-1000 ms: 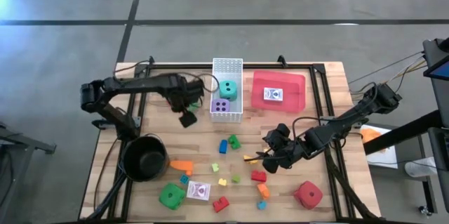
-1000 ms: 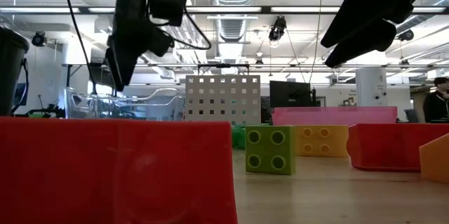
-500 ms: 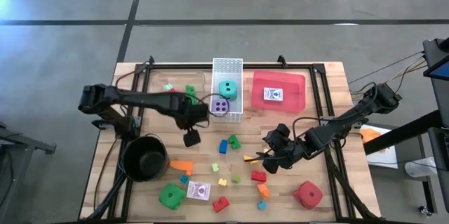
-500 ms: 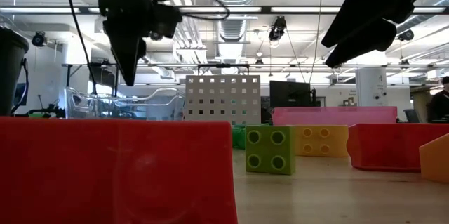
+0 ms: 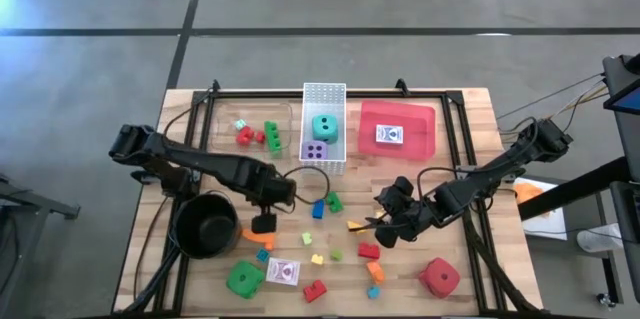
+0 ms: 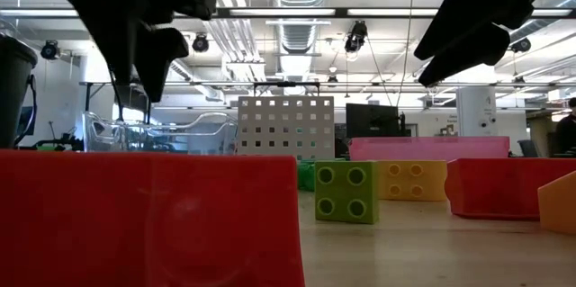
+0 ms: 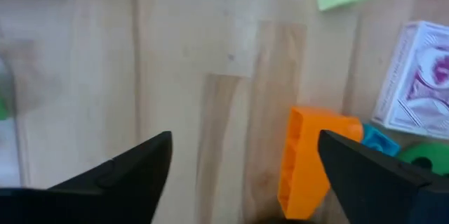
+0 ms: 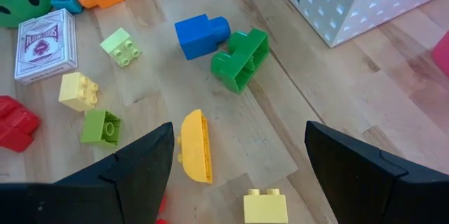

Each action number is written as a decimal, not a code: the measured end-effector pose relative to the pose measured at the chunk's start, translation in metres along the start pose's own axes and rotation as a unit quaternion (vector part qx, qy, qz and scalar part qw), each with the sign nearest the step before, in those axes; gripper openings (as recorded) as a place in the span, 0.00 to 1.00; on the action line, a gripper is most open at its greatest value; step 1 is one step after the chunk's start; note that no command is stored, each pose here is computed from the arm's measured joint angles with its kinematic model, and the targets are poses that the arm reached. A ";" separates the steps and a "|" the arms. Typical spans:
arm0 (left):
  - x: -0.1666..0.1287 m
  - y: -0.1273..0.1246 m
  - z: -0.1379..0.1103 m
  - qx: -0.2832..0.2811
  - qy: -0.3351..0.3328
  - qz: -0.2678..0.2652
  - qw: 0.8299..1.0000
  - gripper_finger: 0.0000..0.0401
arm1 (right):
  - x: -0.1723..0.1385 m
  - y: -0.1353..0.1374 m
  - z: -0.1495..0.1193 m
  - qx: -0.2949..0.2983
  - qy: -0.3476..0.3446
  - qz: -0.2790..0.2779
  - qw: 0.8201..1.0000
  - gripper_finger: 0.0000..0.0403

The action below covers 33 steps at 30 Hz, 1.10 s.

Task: Pick & Place Toys
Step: Put the orange game piece into the transparent bin

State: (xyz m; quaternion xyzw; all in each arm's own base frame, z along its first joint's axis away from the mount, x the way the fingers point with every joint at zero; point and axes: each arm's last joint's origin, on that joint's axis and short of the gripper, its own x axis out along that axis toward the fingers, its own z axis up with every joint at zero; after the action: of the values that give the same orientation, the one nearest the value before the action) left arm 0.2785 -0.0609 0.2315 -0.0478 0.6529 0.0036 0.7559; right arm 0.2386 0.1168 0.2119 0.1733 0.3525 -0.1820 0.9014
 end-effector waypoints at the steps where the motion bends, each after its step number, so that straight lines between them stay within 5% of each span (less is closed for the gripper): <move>1: 0.000 -0.003 -0.001 0.006 0.000 -0.001 1.000 0.95 | 0.000 0.000 0.000 0.000 0.000 0.000 1.000 0.77; 12: 0.000 -0.019 0.002 -0.060 -0.036 -0.018 0.997 0.89 | 0.000 0.000 0.000 0.001 0.000 0.001 1.000 0.77; 17: 0.000 -0.026 0.000 -0.048 -0.041 -0.010 0.998 0.88 | 0.000 0.001 0.000 0.001 0.000 0.002 1.000 0.77; 33: 0.032 -0.076 -0.013 0.104 -0.013 0.022 0.994 0.88 | 0.000 0.001 0.000 0.000 -0.001 0.003 1.000 0.77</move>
State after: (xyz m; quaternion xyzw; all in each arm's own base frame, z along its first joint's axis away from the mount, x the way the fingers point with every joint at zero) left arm 0.2753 -0.1391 0.2033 0.0451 0.6408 -0.0470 0.7650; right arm 0.2385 0.1178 0.2121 0.1746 0.3514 -0.1798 0.9020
